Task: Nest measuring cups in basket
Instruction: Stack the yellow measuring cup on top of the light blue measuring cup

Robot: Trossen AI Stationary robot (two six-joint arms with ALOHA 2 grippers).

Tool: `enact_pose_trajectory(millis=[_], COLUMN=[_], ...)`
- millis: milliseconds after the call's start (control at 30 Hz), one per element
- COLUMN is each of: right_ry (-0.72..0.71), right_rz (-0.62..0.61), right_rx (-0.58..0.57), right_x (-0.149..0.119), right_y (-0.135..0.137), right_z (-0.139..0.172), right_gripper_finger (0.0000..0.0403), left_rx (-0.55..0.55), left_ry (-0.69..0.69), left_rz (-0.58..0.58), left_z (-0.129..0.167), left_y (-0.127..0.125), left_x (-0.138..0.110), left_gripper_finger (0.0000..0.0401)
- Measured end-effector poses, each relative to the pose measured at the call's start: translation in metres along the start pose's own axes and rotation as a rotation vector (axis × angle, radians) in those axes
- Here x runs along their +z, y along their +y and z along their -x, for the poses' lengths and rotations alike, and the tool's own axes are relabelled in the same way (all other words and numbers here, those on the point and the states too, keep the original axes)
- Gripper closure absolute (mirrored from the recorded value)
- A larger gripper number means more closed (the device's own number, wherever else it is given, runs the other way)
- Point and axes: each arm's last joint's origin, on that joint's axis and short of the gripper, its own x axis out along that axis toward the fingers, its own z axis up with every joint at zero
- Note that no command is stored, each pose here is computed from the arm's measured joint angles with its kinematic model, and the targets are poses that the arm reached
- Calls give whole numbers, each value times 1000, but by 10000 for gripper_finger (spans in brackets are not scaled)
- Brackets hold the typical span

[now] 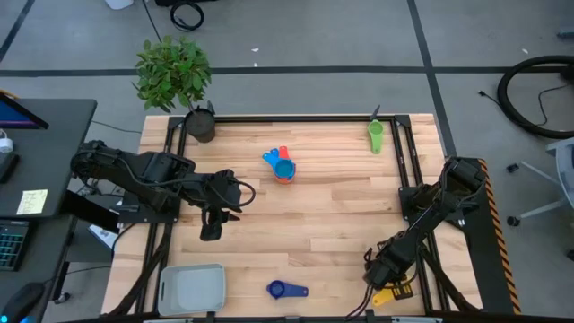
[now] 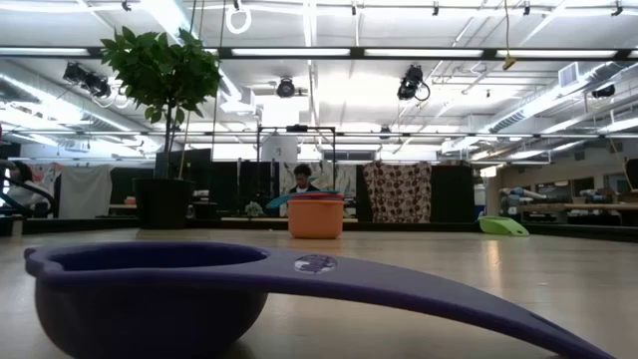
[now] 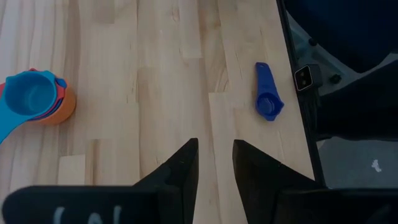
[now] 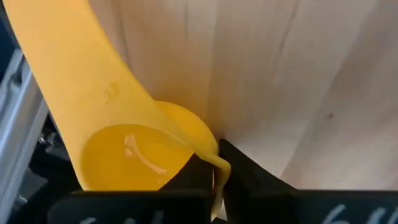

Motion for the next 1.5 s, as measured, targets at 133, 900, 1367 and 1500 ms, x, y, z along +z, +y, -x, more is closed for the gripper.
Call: enact_pose_trajectory(millis=[133, 900, 1367, 1500], right_ry=[-36, -440, -574, -582], right_rz=[-117, -1188, -1478, -1468], right_rx=[-15, 98, 199, 193], right_x=[2, 60, 75, 76], right_y=[-1, -59, -84, -84], right_z=[1, 41, 55, 55], right_gripper_finger=[387, 387, 387, 361], left_rx=[0, 0, 0, -1], left_ry=[0, 0, 1, 1], left_rz=[-1, -1, -27, -34], left_z=[0, 0, 0, 0], left_y=[0, 0, 0, -1], left_x=[0, 0, 0, 0], left_gripper_finger=[298, 298, 298, 298])
